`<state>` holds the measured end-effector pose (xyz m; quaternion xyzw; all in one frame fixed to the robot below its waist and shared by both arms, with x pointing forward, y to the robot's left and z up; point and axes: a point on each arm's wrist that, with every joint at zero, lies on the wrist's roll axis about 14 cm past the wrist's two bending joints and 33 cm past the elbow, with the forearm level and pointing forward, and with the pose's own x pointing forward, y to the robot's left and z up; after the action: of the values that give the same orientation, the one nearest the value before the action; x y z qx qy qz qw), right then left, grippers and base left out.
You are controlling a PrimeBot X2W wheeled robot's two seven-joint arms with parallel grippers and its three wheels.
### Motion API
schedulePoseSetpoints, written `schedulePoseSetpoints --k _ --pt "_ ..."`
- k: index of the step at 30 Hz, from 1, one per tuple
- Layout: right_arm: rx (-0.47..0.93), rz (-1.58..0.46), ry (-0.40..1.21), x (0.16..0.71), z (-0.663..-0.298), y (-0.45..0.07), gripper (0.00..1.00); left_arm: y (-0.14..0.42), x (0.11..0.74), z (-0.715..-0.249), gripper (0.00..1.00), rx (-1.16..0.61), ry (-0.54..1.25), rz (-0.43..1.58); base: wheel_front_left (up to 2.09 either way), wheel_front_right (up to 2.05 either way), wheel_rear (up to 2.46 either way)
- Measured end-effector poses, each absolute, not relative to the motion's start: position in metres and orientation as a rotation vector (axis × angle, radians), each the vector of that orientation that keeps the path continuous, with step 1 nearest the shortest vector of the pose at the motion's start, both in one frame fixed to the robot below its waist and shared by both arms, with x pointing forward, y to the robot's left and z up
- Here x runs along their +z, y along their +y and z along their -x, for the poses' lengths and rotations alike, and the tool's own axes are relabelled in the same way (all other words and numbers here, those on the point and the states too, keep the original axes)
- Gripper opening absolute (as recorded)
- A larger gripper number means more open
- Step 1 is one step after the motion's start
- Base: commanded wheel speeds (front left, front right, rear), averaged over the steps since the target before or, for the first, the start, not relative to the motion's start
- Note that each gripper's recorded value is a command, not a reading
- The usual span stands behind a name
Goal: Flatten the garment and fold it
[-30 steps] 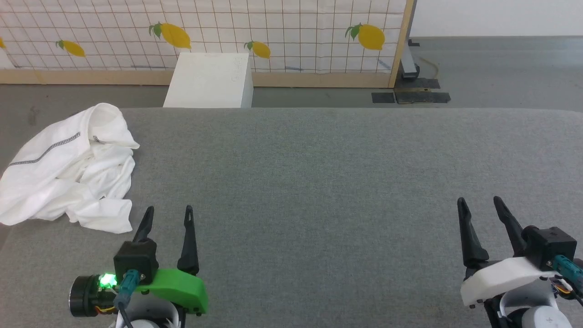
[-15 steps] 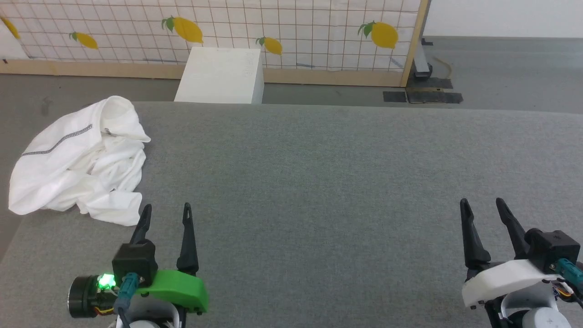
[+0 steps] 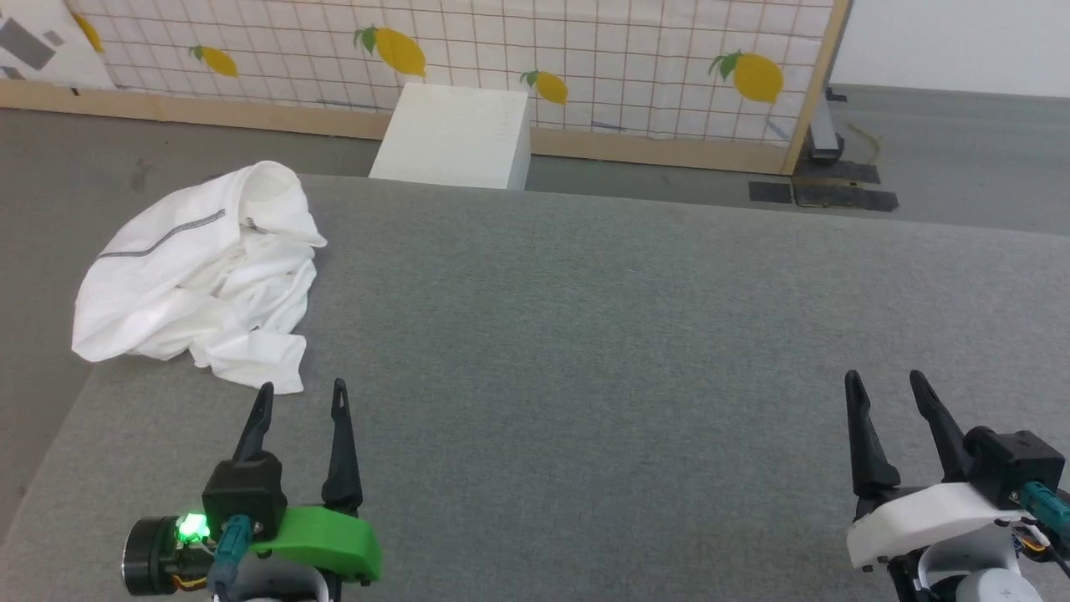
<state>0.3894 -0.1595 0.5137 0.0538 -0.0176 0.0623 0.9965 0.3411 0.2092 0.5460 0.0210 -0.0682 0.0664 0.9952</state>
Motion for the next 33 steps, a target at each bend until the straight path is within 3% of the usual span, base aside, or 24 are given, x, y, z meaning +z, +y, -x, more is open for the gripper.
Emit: schedulePoseSetpoints --k 33 --pt "0.309 -0.177 -0.029 0.508 -0.404 -0.089 1.00 0.271 0.555 -0.268 1.00 0.368 -0.210 -0.062 0.00 0.00 0.00"
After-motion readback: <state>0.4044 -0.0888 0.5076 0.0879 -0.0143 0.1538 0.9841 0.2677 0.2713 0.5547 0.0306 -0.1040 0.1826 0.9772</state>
